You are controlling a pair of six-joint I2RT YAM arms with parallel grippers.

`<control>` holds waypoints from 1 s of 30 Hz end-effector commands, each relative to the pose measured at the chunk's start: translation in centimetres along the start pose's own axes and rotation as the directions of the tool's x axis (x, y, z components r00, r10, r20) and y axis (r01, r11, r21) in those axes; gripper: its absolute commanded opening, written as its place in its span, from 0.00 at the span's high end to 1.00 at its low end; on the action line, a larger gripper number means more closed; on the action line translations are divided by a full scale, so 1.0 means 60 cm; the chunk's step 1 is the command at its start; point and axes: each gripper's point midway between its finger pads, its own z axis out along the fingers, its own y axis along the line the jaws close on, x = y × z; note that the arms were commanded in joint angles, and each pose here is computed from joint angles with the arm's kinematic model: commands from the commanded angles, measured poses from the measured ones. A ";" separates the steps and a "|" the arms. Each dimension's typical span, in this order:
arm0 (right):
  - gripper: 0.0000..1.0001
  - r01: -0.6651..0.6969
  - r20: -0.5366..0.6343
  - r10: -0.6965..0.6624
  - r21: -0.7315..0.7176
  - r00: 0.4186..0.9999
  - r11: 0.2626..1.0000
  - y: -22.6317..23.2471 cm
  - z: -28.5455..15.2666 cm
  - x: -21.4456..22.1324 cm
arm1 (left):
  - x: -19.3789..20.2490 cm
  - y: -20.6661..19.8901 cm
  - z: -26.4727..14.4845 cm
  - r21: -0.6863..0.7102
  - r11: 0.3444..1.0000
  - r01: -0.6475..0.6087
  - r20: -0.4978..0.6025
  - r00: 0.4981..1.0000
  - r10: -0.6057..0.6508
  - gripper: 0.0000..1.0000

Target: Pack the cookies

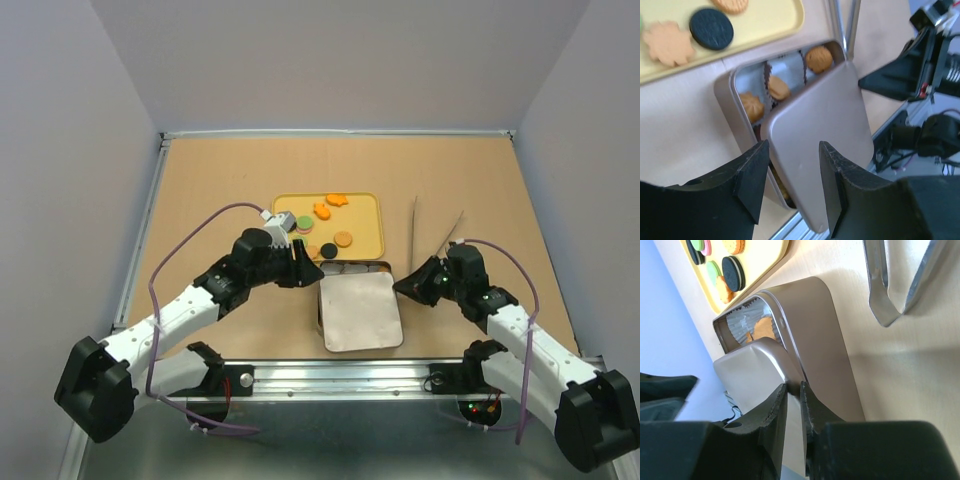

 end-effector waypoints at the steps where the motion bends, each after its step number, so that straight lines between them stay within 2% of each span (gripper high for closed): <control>1: 0.78 0.023 0.042 -0.022 -0.034 0.999 0.999 0.031 -0.004 -0.021 | 0.050 -0.007 -0.003 0.053 0.998 -0.024 -0.089 0.996 0.029 0.45; 9: 0.79 0.014 0.046 -0.014 -0.019 0.999 1.000 0.020 0.000 -0.020 | 0.101 0.020 0.016 -0.024 1.000 0.006 -0.153 0.988 -0.010 0.45; 14: 0.80 0.029 0.044 -0.028 -0.011 0.999 1.000 0.023 0.006 -0.025 | 0.089 0.013 0.028 -0.029 0.999 -0.017 -0.144 0.990 0.012 0.44; 21: 0.80 0.043 0.052 -0.043 -0.014 0.998 0.999 0.031 0.009 -0.032 | 0.089 0.042 0.043 -0.127 0.991 -0.035 -0.164 0.986 0.014 0.45; 30: 0.81 0.064 0.063 -0.063 -0.011 0.996 0.998 0.042 0.014 -0.043 | 0.039 0.026 0.057 -0.148 0.987 -0.061 -0.101 0.994 0.046 0.45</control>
